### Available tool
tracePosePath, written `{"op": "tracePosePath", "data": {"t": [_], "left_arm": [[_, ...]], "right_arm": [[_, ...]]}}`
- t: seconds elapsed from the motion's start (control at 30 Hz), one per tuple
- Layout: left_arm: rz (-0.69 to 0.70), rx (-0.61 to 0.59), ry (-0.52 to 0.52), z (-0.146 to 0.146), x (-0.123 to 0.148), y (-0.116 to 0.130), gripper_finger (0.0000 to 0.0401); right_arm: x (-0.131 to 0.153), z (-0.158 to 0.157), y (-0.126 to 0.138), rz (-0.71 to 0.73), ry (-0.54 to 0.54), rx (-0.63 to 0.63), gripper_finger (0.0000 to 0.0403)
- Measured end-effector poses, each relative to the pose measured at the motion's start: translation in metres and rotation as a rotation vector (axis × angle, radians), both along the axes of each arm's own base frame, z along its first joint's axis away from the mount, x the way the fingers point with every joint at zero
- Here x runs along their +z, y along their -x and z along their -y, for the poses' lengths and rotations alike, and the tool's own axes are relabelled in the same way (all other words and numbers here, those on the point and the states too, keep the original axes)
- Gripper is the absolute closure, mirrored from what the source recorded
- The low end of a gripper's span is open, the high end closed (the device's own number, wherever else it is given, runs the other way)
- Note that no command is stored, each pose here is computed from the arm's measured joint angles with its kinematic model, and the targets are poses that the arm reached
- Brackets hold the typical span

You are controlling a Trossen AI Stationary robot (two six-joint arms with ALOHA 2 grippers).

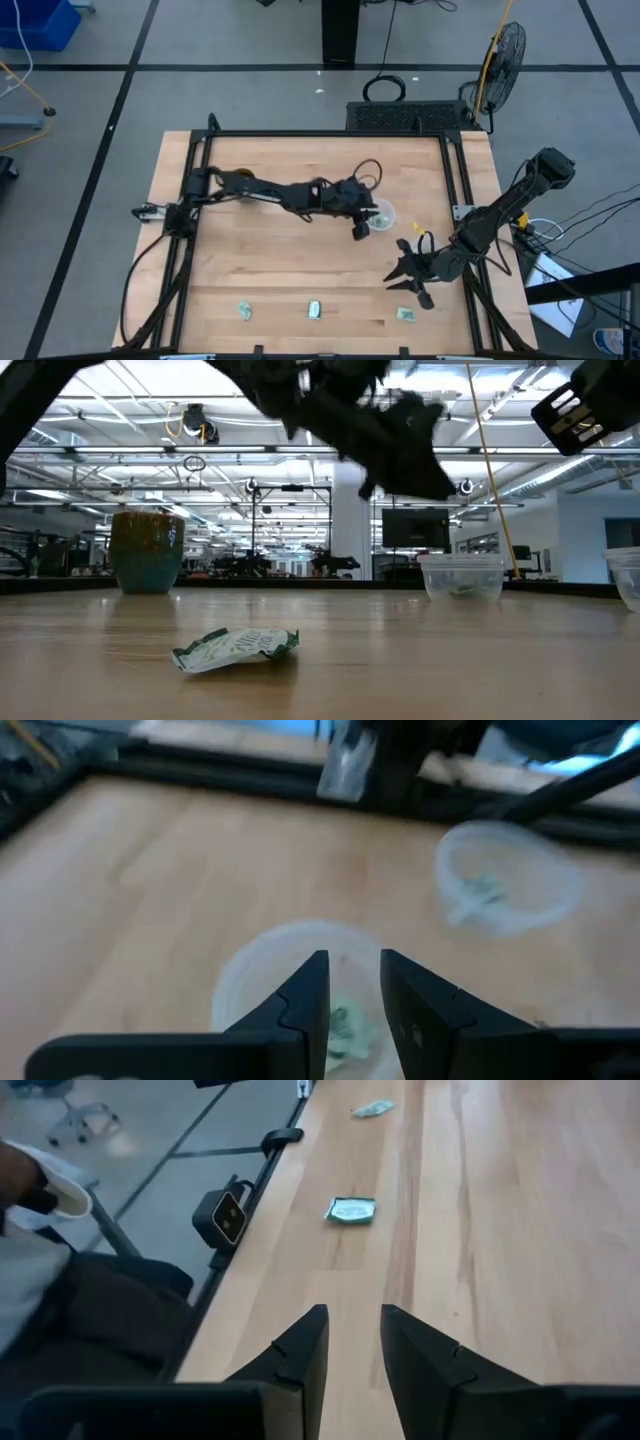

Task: Pick and place items into bin
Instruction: Put the white stevia packet into the bottom transparent bin

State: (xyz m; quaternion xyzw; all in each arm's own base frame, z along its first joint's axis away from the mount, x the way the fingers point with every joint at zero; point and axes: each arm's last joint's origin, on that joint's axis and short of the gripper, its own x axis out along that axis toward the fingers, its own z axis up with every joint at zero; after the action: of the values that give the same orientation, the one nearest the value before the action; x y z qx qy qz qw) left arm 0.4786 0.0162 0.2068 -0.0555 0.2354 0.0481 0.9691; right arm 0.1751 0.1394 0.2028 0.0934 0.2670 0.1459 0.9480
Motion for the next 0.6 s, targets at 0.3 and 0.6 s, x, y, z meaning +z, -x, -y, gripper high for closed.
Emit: {"op": "tracePosePath", "data": {"t": [0.3, 0.6], "left_arm": [[0.009, -0.05, 0.014, 0.01, 0.116, 0.069, 0.0304], [-0.148, -0.09, 0.036, 0.038, 0.162, 0.142, 0.0304]], "right_arm": [[0.0, 0.002, -0.001, 0.017, 0.019, -0.073, 0.0314], [-0.001, 0.004, -0.005, 0.047, 0.062, -0.161, 0.0314]]}}
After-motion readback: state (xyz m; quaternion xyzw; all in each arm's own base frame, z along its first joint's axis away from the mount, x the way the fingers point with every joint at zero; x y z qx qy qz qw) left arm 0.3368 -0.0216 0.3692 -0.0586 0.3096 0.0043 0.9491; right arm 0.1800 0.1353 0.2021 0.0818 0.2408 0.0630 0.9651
